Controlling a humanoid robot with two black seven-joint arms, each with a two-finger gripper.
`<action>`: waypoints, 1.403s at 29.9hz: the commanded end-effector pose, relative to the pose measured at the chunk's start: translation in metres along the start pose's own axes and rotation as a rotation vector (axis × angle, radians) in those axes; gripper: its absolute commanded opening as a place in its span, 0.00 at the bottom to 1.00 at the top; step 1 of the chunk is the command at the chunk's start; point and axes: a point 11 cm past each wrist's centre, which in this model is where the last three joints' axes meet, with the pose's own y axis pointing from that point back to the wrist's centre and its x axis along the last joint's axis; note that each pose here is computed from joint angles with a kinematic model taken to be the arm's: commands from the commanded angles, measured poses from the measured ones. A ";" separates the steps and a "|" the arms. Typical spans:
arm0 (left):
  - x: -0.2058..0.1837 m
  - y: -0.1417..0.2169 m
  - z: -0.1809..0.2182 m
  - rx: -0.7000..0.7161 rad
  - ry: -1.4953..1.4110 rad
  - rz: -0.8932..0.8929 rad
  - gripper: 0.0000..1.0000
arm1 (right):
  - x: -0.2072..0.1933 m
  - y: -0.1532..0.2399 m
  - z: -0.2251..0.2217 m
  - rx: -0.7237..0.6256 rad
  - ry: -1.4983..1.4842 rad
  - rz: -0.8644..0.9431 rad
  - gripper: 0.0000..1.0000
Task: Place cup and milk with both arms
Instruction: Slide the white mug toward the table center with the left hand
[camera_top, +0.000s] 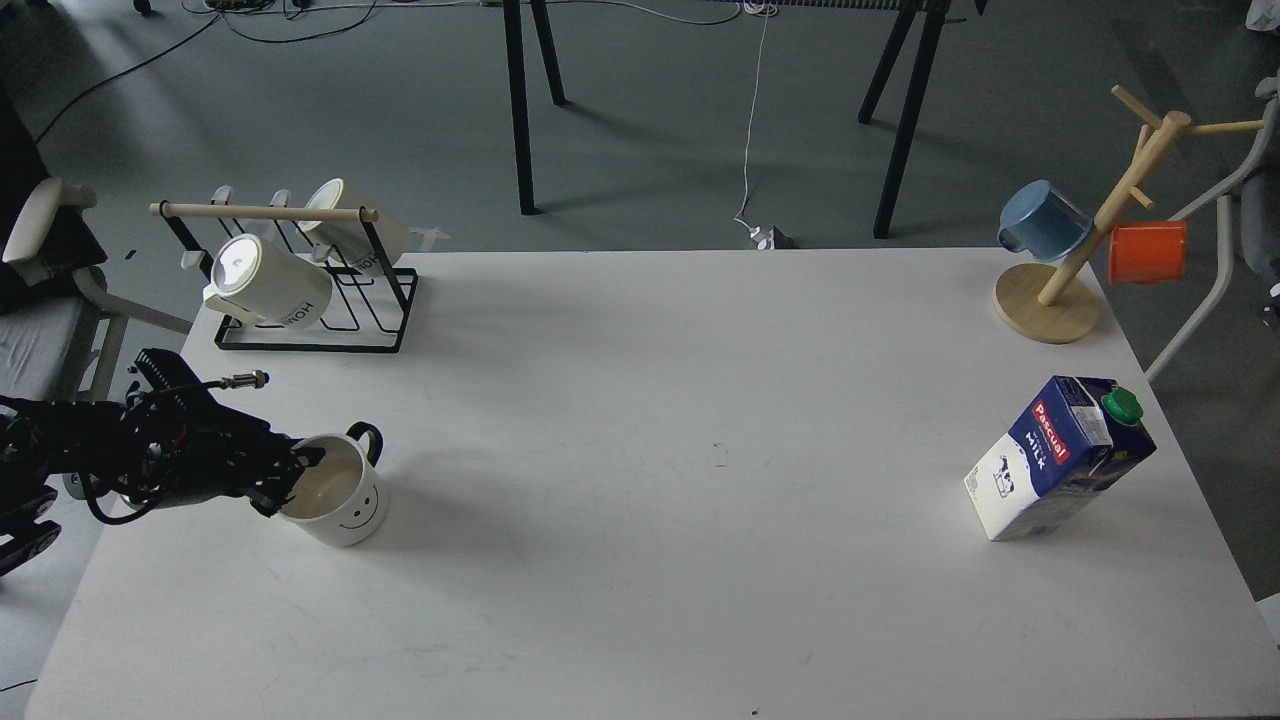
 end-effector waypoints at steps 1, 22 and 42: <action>0.003 0.000 0.002 -0.006 -0.003 0.008 0.01 | 0.001 0.000 0.000 0.000 0.001 0.003 1.00; 0.196 -0.048 0.087 -0.225 -0.174 0.174 0.01 | 0.007 -0.004 -0.018 0.054 0.007 0.036 1.00; 0.166 -0.096 0.158 -0.382 -0.124 0.149 0.09 | -0.003 -0.011 -0.024 0.069 0.004 0.016 1.00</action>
